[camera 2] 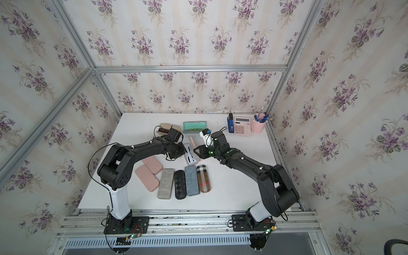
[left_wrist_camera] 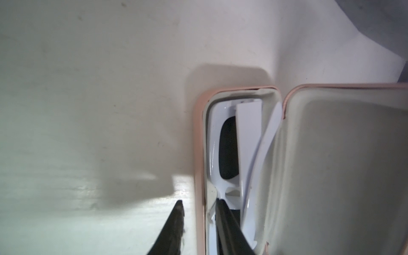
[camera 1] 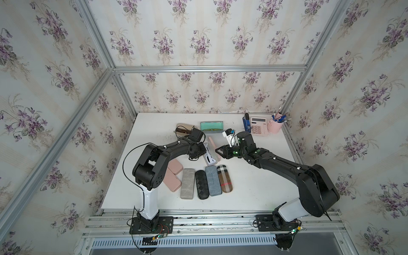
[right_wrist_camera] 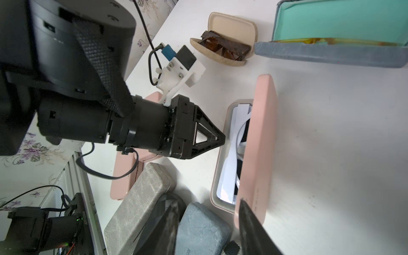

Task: Close the glasses case
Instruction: Close the glasses case at the center of the board.

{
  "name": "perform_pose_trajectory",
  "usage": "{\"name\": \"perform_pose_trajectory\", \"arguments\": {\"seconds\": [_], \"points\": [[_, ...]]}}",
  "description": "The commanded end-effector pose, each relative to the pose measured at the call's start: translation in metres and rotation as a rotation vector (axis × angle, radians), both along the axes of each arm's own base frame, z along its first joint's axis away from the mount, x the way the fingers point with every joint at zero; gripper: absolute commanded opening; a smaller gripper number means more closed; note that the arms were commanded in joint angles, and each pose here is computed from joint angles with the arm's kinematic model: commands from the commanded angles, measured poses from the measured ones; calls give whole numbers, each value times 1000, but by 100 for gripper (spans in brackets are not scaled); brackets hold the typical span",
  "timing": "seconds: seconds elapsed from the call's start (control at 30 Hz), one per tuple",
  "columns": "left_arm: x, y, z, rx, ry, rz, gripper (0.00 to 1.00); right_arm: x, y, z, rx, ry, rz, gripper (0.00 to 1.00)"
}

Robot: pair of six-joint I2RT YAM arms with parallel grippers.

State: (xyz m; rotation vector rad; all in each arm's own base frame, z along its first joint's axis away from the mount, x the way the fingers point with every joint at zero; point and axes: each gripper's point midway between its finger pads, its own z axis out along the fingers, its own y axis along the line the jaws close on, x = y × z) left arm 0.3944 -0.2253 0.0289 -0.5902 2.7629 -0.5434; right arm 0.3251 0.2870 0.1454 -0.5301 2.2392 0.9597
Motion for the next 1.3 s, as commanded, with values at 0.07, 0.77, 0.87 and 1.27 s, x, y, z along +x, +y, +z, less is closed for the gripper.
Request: {"name": "perform_pose_trajectory", "arguments": {"seconds": [0.07,0.77,0.87,1.27], "points": [[1,1,-1,7,2,11,27,-1,7,2,36,2,24,43],[3,-3,-10,20,18,-5,21,11,-6,-17,13,30,-17,35],[3,-3,-10,20,18,-5,20,13,-8,-22,-6,35,-29,33],[3,-3,-10,21,15,-8,18,16,-4,-37,-8,64,-27,33]]}}
